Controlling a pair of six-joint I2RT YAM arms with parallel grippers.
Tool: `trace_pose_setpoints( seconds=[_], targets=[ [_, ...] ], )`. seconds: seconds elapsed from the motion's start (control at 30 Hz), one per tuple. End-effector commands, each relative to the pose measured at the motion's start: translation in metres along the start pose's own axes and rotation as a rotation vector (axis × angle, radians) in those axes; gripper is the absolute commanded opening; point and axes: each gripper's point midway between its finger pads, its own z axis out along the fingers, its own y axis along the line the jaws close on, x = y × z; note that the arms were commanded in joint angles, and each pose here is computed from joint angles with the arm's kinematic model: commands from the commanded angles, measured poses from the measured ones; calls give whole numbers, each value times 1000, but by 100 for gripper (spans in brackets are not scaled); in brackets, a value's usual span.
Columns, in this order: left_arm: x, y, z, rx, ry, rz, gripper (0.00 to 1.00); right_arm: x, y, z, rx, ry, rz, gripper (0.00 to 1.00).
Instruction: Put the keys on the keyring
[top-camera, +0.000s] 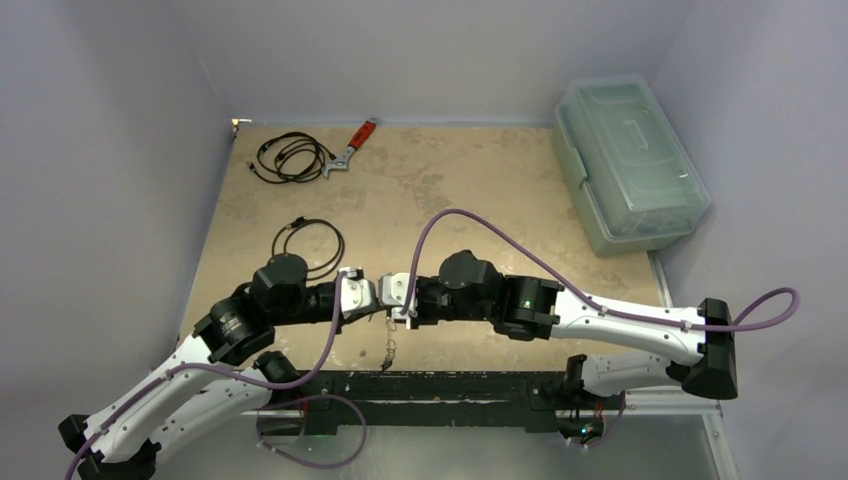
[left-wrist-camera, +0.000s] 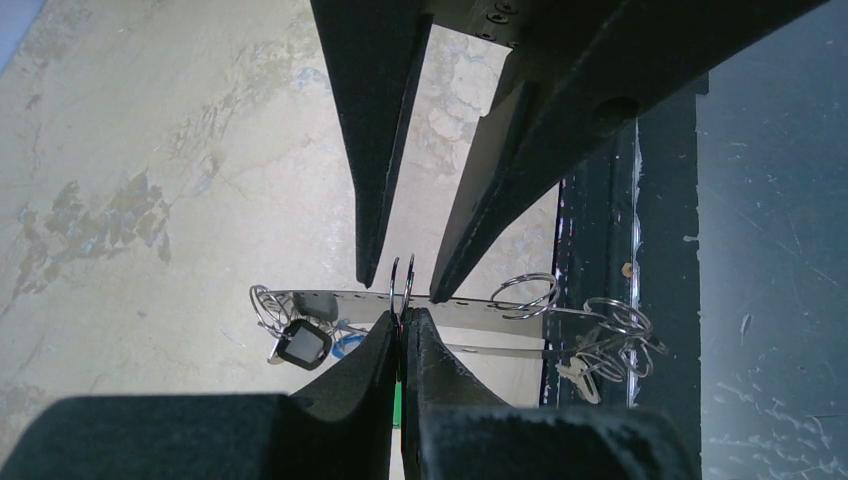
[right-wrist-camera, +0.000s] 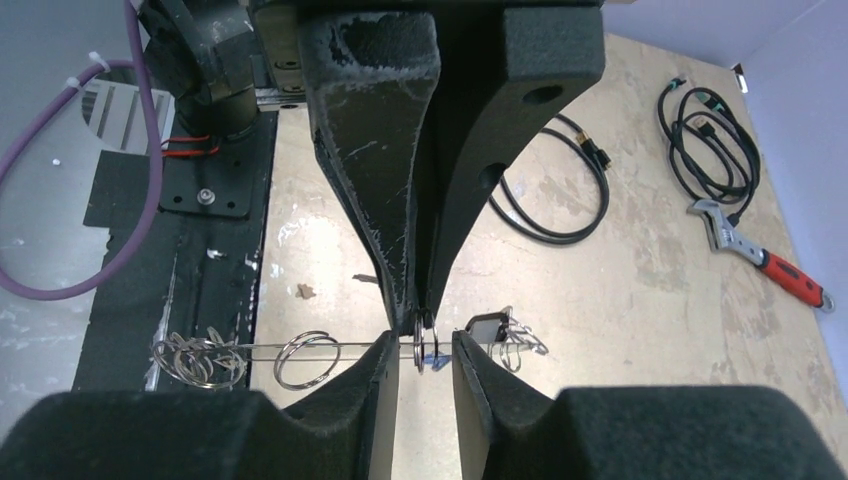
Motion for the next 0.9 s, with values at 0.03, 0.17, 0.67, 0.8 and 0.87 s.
trace_pose_setpoints(
  seconds=[0.03,0.17,0.67,0.8,0.87],
  targets=[
    [-23,3,-4,-6,-68,41,0,-31,-15,0,38,-100,-16,25],
    [-23,3,-3,-5,-70,39,0,-28,-15,3,33,-96,-13,7],
    [-30,11,-13,-97,-154,29,49,-43,-20,-19,124,-309,17,0],
    [-35,3,-10,-62,-212,33,43,-49,-27,-33,189,-392,44,0],
    [-40,-2,-9,-31,-246,38,40,-51,-31,-41,226,-428,65,0]
  ],
)
